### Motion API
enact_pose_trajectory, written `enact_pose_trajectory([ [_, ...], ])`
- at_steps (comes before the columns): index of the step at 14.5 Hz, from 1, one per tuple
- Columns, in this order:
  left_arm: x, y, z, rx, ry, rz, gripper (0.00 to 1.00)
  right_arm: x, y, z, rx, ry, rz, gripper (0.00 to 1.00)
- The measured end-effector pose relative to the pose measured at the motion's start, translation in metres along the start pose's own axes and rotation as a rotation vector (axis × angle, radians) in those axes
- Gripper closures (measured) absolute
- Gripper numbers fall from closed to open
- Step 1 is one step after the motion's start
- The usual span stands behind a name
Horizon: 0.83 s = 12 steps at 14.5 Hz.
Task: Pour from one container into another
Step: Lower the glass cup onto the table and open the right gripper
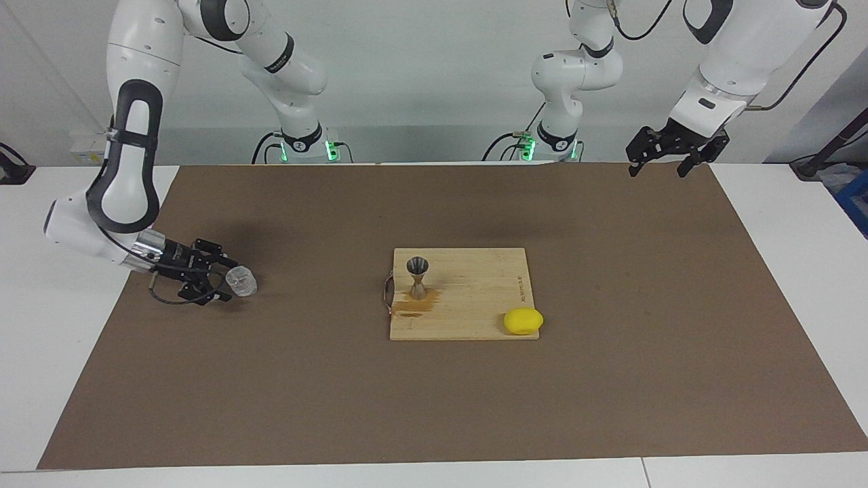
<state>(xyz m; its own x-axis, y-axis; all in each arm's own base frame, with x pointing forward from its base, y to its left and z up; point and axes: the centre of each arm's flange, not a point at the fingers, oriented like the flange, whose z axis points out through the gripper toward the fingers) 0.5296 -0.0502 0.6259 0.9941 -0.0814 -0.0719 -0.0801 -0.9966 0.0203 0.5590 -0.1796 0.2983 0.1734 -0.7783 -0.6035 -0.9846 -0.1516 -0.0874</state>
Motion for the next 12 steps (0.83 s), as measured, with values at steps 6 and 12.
enact_pose_trajectory([
  [6,0.000,0.000,0.000,0.000,0.000,0.000,0.00,-0.086,-0.020,-0.024,-0.143,0.183,-0.230,0.00],
  [12,0.000,0.000,0.000,0.000,0.000,0.000,0.00,-0.204,-0.046,0.037,-0.391,0.330,-0.540,0.00],
])
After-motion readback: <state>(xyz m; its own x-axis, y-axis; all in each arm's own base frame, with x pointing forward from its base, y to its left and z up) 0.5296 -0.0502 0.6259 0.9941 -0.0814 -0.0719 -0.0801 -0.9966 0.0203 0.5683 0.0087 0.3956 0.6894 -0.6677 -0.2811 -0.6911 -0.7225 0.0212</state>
